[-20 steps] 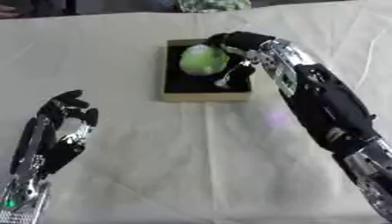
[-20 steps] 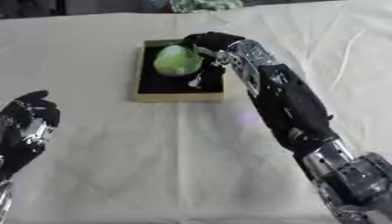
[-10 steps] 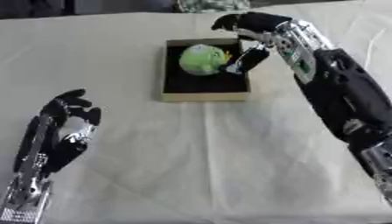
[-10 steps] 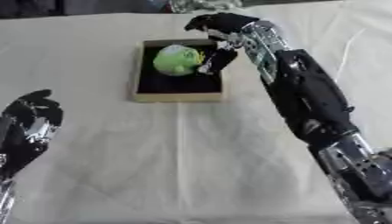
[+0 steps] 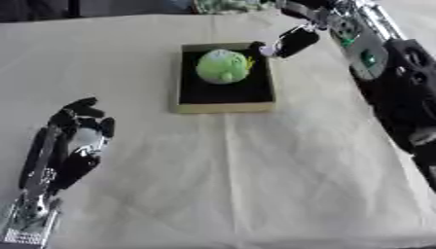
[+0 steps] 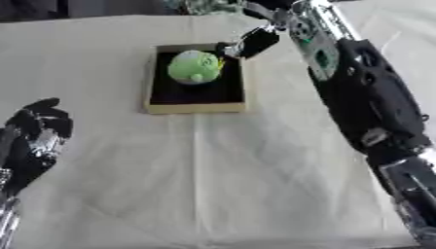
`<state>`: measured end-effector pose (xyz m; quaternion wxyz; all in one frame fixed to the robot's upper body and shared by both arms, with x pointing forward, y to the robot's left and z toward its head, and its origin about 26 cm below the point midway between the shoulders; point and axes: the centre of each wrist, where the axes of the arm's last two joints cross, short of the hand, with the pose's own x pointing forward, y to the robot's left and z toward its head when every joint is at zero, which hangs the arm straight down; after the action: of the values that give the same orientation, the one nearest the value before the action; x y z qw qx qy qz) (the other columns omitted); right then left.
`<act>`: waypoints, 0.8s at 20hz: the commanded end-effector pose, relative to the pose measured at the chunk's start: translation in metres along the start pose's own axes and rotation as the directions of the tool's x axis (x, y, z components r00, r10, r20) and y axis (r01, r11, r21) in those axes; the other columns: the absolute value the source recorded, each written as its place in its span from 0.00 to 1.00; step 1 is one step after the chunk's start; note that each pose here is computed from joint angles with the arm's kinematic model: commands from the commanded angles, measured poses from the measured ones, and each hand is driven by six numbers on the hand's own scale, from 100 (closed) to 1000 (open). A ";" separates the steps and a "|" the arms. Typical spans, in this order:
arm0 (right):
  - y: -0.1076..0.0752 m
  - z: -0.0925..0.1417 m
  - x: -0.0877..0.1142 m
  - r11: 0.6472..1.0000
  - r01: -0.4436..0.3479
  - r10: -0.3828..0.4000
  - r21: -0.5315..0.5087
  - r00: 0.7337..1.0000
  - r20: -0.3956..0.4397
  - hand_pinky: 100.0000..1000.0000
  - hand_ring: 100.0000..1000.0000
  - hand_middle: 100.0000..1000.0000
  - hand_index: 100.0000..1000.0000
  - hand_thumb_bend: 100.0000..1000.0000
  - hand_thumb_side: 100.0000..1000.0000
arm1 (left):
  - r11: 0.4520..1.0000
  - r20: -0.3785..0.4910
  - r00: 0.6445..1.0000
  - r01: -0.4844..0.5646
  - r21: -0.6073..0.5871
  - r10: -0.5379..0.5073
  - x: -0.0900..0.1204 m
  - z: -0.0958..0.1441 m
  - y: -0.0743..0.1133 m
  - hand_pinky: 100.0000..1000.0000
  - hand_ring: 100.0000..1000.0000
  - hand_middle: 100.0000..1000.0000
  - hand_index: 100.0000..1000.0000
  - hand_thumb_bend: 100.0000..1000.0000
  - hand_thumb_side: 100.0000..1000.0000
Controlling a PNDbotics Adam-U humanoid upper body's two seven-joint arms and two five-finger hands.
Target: Pick up objects on the table and place them in the box.
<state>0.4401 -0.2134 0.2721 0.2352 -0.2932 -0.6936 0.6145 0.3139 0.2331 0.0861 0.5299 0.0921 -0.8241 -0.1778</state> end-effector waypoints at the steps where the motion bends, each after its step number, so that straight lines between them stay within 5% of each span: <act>1: -0.032 0.017 0.017 0.996 -0.006 0.012 -0.086 0.997 0.074 0.86 0.84 0.93 0.98 0.20 0.39 | 1.000 0.023 1.000 0.017 0.023 -0.017 0.006 -0.002 0.007 0.82 0.52 0.58 0.81 0.30 0.45; 7: -0.039 0.046 0.050 0.989 0.037 -0.009 -0.146 0.982 0.188 0.83 0.82 0.89 0.97 0.15 0.37 | 0.999 0.012 1.000 0.018 0.027 -0.018 0.004 -0.001 0.007 0.81 0.52 0.58 0.81 0.32 0.48; 16: -0.018 0.069 0.070 0.981 0.111 -0.072 -0.161 0.970 0.230 0.81 0.79 0.83 0.95 0.09 0.35 | 0.999 0.002 1.000 0.020 0.027 -0.020 0.004 -0.002 0.006 0.81 0.52 0.58 0.81 0.32 0.49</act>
<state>0.3465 -0.2130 0.2669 0.1760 -0.2012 -0.7757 0.5717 0.3137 0.2343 0.0859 0.5350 0.1009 -0.8212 -0.1708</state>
